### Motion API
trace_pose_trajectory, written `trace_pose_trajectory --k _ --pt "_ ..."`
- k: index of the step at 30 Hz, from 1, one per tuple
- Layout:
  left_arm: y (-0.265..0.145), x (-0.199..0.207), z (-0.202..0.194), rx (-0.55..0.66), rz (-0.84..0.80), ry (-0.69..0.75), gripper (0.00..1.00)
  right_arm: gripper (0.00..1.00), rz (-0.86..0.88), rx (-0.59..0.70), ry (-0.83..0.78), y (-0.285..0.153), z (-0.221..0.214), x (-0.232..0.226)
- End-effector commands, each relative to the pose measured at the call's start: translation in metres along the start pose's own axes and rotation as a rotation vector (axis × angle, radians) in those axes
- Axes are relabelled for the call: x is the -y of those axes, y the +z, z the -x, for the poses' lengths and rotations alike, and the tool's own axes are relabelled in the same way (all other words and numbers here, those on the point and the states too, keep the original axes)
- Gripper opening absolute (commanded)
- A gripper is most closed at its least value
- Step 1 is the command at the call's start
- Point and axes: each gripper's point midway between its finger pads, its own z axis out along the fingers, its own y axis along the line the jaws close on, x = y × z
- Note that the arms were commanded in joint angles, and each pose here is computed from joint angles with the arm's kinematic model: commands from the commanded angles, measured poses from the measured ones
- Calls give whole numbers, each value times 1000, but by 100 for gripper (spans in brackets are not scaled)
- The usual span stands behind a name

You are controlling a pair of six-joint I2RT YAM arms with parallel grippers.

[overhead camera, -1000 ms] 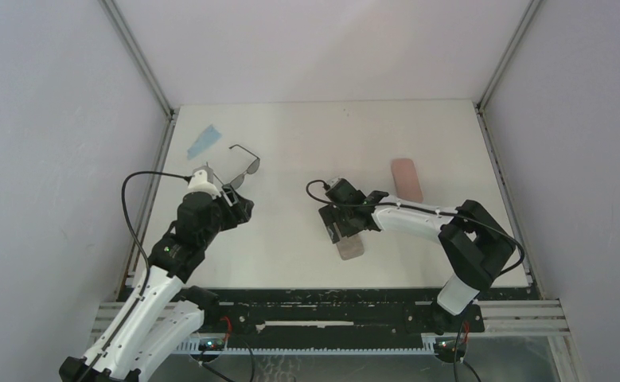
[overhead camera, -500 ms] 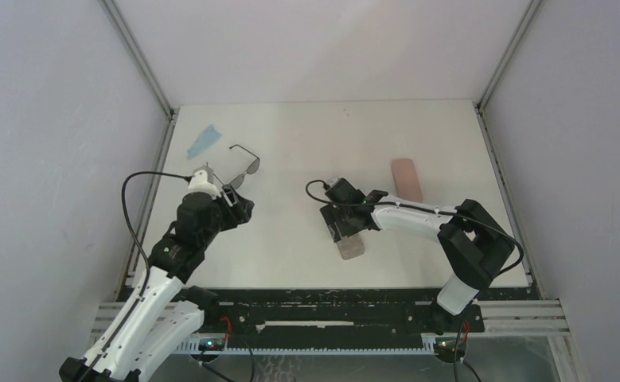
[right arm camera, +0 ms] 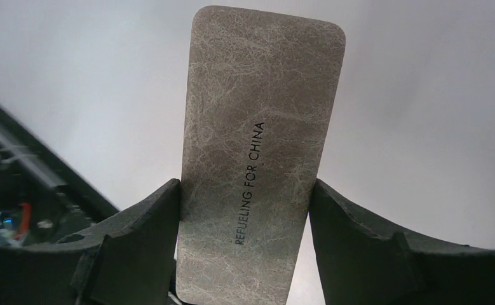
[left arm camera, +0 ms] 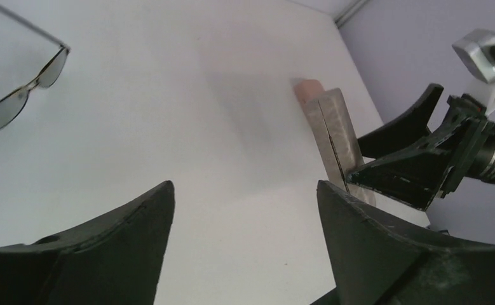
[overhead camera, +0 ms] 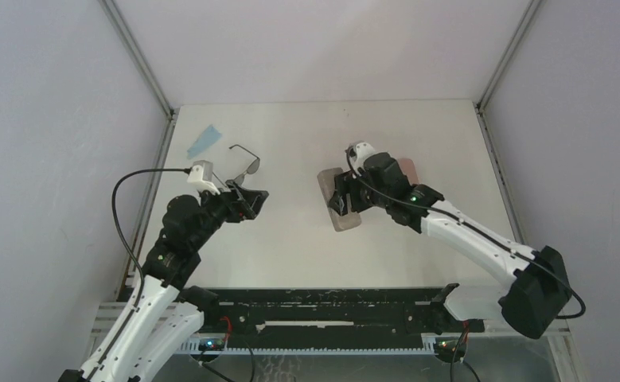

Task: Organize the sunglasses
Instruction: Pick up the sunglasses case from the center of the board, then open the sunglasses case.

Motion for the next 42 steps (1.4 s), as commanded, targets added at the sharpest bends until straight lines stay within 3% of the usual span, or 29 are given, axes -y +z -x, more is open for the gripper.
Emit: trace_pose_trajectory --k 1,4,9,14,22,32,42 --pt "-13 61 42 103 -255 67 91 0 263 290 28 -48 74 -50" --pt "-27 88 59 167 -378 90 99 0 400 476 58 -85 106 -68" --pt "-50 130 76 233 -596 94 100 0 649 654 40 -141 131 -103" --pt "-79 177 80 236 -838 120 100 0 863 728 -46 -185 135 -142" --pt "-121 228 73 230 -1108 175 100 0 1006 783 -202 -219 117 -180" --pt "-143 251 71 234 -1217 215 100 0 1070 800 -268 -236 106 -197" --pt "-133 247 70 237 -1160 197 100 0 1137 772 -289 -243 100 -213"
